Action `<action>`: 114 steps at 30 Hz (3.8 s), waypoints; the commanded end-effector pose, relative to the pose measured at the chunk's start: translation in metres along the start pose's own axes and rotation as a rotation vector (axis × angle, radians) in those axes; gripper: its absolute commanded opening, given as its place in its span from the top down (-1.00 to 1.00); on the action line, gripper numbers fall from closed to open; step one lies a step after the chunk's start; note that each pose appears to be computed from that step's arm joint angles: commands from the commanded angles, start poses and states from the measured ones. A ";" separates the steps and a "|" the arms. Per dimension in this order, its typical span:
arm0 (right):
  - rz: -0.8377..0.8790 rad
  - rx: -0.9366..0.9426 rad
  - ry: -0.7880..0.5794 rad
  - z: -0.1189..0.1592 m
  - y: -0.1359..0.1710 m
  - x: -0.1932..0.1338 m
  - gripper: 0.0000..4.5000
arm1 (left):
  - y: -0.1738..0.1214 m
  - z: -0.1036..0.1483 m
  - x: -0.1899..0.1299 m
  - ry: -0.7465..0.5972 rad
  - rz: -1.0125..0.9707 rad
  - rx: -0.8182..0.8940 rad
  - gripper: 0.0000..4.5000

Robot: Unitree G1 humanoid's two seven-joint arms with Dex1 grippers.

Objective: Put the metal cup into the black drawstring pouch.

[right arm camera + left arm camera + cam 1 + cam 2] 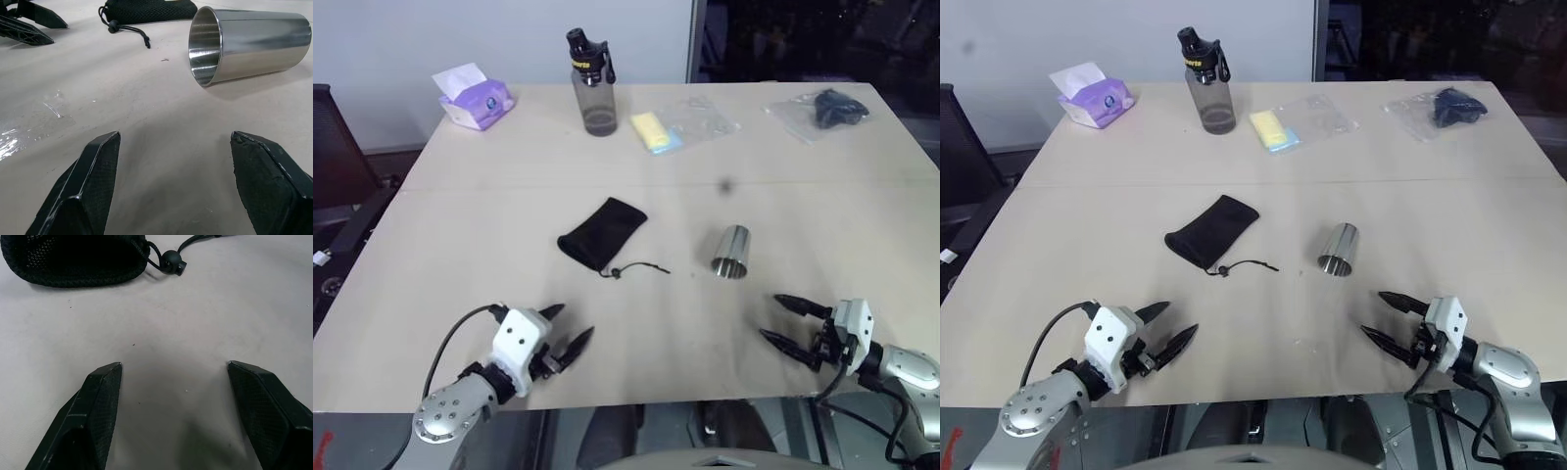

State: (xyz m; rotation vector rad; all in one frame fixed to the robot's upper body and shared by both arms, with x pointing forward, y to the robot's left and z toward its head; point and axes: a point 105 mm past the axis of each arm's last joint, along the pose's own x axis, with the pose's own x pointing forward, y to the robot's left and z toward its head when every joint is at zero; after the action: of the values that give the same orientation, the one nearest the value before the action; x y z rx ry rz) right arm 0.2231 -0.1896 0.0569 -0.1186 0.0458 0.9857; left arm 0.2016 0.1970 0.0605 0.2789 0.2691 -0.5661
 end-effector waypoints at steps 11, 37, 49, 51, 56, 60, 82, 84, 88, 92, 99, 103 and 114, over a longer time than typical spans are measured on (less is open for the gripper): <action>0.021 -0.041 -0.026 0.009 -0.002 0.004 -0.61 | 0.003 0.002 -0.003 -0.016 0.025 0.015 -0.59; 0.103 -0.046 -0.125 0.038 0.019 0.028 -0.61 | 0.088 0.055 0.018 -0.153 0.246 0.407 -0.59; 0.139 -0.051 -0.167 0.065 0.043 0.039 -0.61 | 0.115 0.071 0.065 -0.192 0.214 0.475 -0.59; 0.130 -0.050 -0.168 0.066 0.045 0.039 -0.61 | 0.114 0.071 0.070 -0.193 0.192 0.458 -0.59; 0.105 -0.046 -0.167 0.065 0.047 0.039 -0.63 | 0.109 0.072 0.079 -0.203 0.133 0.431 0.20; 0.088 -0.051 -0.168 0.065 0.046 0.039 -0.63 | 0.108 0.071 0.081 -0.204 0.109 0.406 0.90; -0.550 -0.136 0.068 0.036 -0.045 0.063 -0.52 | 0.060 0.118 0.095 -0.172 0.152 -0.098 0.99; -0.587 -0.145 0.065 0.037 -0.051 0.060 -0.28 | 0.056 0.121 0.095 -0.157 0.174 -0.116 1.00; -0.606 -0.149 0.033 0.043 -0.056 0.058 0.67 | 0.053 0.122 0.097 -0.098 0.242 -0.165 1.00; -0.582 -0.136 -0.050 0.059 -0.055 0.064 0.98 | 0.051 0.125 0.099 -0.064 0.266 -0.204 1.00; -0.161 0.012 -0.290 0.127 0.004 0.102 0.98 | 0.039 0.135 0.104 -0.061 0.202 -0.239 1.00; 0.021 -0.015 -0.207 0.123 0.031 0.114 0.98 | 0.020 0.150 0.104 -0.111 0.065 -0.269 1.00; 0.120 -0.004 -0.061 0.096 0.044 0.101 0.98 | 0.001 0.163 0.088 -0.135 -0.198 -0.401 1.00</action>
State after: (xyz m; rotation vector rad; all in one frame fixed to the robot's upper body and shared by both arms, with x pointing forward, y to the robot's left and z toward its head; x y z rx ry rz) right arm 0.2484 -0.0772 0.1245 -0.0904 0.0548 1.0640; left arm 0.3040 0.1027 0.1732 -0.1786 0.3022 -0.6870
